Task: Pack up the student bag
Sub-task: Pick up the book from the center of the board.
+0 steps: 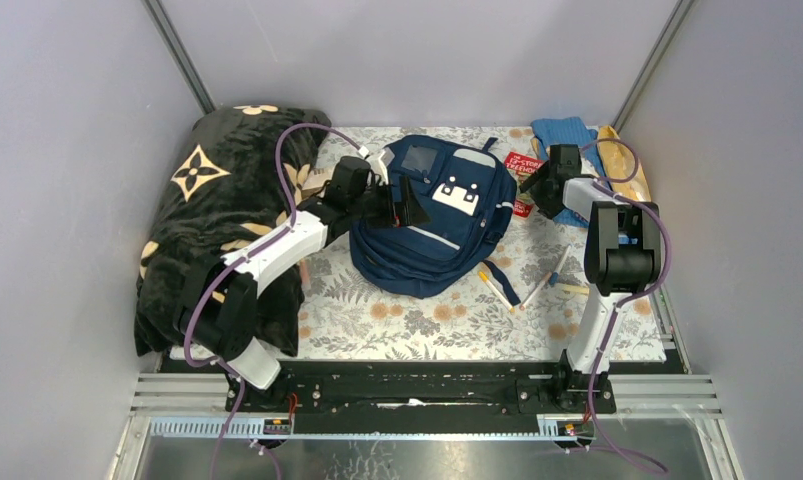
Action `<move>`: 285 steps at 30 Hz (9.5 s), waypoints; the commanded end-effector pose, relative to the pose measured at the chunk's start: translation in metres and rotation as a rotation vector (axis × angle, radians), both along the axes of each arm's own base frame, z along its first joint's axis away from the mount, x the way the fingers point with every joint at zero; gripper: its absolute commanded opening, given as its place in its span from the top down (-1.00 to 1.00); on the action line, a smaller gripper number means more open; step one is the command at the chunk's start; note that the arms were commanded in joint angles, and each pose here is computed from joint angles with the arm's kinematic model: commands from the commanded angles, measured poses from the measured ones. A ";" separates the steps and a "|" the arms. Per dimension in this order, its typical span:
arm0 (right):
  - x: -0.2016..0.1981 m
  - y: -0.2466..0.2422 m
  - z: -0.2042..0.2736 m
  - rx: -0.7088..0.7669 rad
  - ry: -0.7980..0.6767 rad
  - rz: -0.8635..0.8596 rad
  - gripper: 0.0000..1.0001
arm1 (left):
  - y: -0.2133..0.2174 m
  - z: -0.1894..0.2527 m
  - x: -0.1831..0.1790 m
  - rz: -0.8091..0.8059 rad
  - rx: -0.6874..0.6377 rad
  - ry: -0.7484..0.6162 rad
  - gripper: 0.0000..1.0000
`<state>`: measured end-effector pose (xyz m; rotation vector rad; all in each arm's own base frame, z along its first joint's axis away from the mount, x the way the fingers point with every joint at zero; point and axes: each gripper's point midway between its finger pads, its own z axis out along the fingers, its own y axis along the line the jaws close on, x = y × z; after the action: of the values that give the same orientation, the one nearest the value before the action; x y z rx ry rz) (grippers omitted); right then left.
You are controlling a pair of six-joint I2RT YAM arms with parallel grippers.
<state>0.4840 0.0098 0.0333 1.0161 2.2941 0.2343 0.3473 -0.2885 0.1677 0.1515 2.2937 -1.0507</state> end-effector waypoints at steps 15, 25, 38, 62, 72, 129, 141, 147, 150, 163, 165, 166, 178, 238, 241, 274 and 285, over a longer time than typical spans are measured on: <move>0.044 -0.018 -0.019 0.032 -0.053 -0.001 1.00 | -0.023 0.008 0.007 -0.104 -0.055 -0.031 -0.96; 0.042 -0.012 0.048 0.004 -0.209 0.084 1.00 | -0.098 0.031 0.012 -0.281 -0.196 0.006 -0.96; -0.034 0.009 0.067 0.049 -0.184 0.178 1.00 | -0.179 -0.007 -0.004 -0.394 -0.219 0.125 -0.96; -0.133 0.004 0.026 0.193 -0.125 -0.091 -0.24 | -0.231 -0.029 0.022 -0.336 -0.186 0.074 -0.96; -0.107 -0.005 0.009 0.255 -0.198 -0.236 -0.24 | -0.232 -0.088 0.059 -0.208 -0.084 0.111 -0.95; -0.128 -0.018 -0.013 0.312 -0.162 -0.242 -0.06 | -0.265 -0.112 0.113 -0.199 -0.117 -0.171 -0.98; -0.108 -0.010 0.022 0.411 -0.313 -0.186 0.21 | -0.256 -0.165 0.069 -0.265 -0.082 -0.002 -0.98; -0.100 -0.006 0.050 0.427 -0.388 -0.140 0.24 | -0.256 -0.171 0.061 -0.277 -0.089 0.029 -0.98; -0.097 -0.005 0.057 0.417 -0.401 -0.116 0.14 | -0.258 -0.170 0.058 -0.287 -0.088 0.027 -0.98; -0.103 -0.005 0.028 0.421 -0.313 -0.137 1.00 | -0.266 -0.133 0.050 -0.331 -0.128 -0.010 -0.98; -0.105 -0.009 0.035 0.388 -0.322 -0.140 1.00 | -0.268 -0.107 0.052 -0.337 -0.146 -0.050 -0.98; -0.105 -0.010 0.039 0.376 -0.331 -0.137 1.00 | -0.268 -0.093 0.054 -0.337 -0.155 -0.073 -0.98; -0.101 -0.020 0.120 0.279 -0.497 -0.095 1.00 | -0.232 0.091 0.048 -0.255 -0.184 -0.294 -0.98; -0.111 0.132 0.256 0.738 -0.760 0.353 1.00 | -0.061 0.066 0.000 -0.028 -0.618 -0.099 -0.98; -0.111 0.133 0.259 0.739 -0.762 0.362 1.00 | -0.048 0.065 0.002 -0.004 -0.522 -0.164 -0.98; -0.103 0.153 0.249 0.833 -0.725 0.391 1.00 | -0.077 0.083 0.007 -0.052 -0.725 -0.128 -0.98; -0.100 0.153 0.237 0.837 -0.703 0.369 1.00 | -0.076 0.094 0.000 -0.071 -0.828 -0.110 -0.98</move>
<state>0.3813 0.1560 0.2266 0.8062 1.7950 1.4668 0.3515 -0.3665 0.2290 -0.0968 1.7592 -1.8019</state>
